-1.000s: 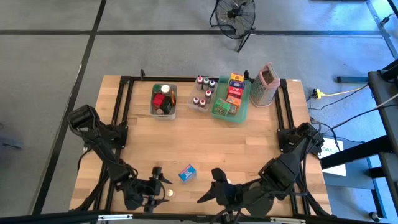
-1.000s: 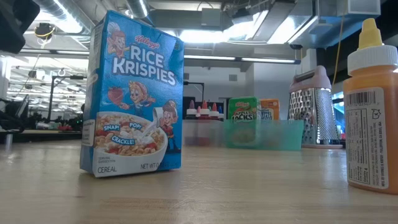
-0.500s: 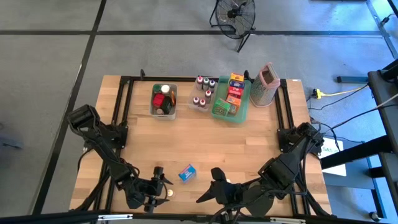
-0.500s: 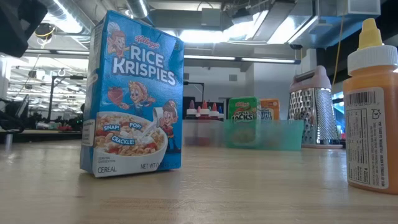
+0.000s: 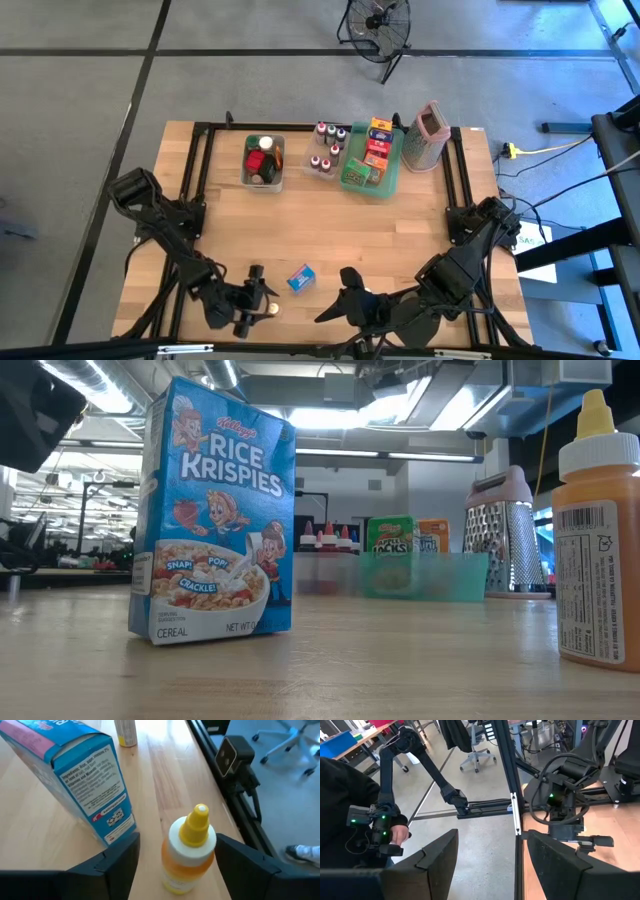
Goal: Pick & Place Kitchen Items
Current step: Put the left yellow food coloring bottle into the transparent bin
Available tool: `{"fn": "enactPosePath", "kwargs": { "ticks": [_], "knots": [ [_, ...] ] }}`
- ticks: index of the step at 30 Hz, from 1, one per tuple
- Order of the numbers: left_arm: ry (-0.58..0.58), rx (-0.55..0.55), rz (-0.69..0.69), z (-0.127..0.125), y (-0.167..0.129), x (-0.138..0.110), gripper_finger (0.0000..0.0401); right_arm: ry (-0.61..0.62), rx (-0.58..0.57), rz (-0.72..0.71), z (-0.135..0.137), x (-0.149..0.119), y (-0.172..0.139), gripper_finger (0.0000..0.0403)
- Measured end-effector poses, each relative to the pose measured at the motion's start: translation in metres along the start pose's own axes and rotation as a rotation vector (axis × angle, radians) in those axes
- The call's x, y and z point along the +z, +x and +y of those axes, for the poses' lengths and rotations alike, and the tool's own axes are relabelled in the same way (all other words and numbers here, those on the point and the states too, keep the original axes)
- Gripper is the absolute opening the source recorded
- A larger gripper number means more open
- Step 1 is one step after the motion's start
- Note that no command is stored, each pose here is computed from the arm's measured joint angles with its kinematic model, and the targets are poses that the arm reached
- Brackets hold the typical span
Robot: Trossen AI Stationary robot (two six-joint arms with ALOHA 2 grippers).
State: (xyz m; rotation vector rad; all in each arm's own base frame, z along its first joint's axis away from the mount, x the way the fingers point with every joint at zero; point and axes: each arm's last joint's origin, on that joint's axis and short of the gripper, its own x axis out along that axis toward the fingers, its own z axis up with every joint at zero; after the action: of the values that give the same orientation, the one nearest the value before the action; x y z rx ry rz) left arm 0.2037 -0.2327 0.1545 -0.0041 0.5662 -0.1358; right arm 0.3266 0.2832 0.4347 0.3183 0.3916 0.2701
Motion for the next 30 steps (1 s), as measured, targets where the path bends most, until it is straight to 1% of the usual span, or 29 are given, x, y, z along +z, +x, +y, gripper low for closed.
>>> {"fn": "enactPosePath", "kwargs": {
  "ticks": [3,10,16,19,25,30],
  "knots": [
    [-0.013,-0.012,-0.018,0.001,0.000,-0.002,0.0239,-0.001,-0.001,0.001,0.000,0.000,0.000,0.0240],
    [-0.002,-0.026,-0.006,0.005,0.004,-0.001,0.0215,-0.002,-0.007,0.001,0.000,0.000,0.000,0.0240],
    [-0.010,-0.058,0.014,0.008,0.006,0.001,0.0172,-0.002,-0.020,-0.004,-0.001,0.000,0.000,0.0240],
    [-0.012,-0.064,0.013,0.008,0.006,0.001,0.0148,0.019,-0.021,-0.004,-0.001,0.000,0.000,0.0240],
    [-0.001,-0.083,0.017,0.008,0.003,0.004,0.0146,0.042,-0.021,-0.003,-0.001,0.000,0.000,0.0240],
    [0.001,-0.071,0.042,0.016,-0.013,0.013,0.0146,0.071,-0.022,-0.001,-0.002,-0.004,0.004,0.0240]
  ]
}}
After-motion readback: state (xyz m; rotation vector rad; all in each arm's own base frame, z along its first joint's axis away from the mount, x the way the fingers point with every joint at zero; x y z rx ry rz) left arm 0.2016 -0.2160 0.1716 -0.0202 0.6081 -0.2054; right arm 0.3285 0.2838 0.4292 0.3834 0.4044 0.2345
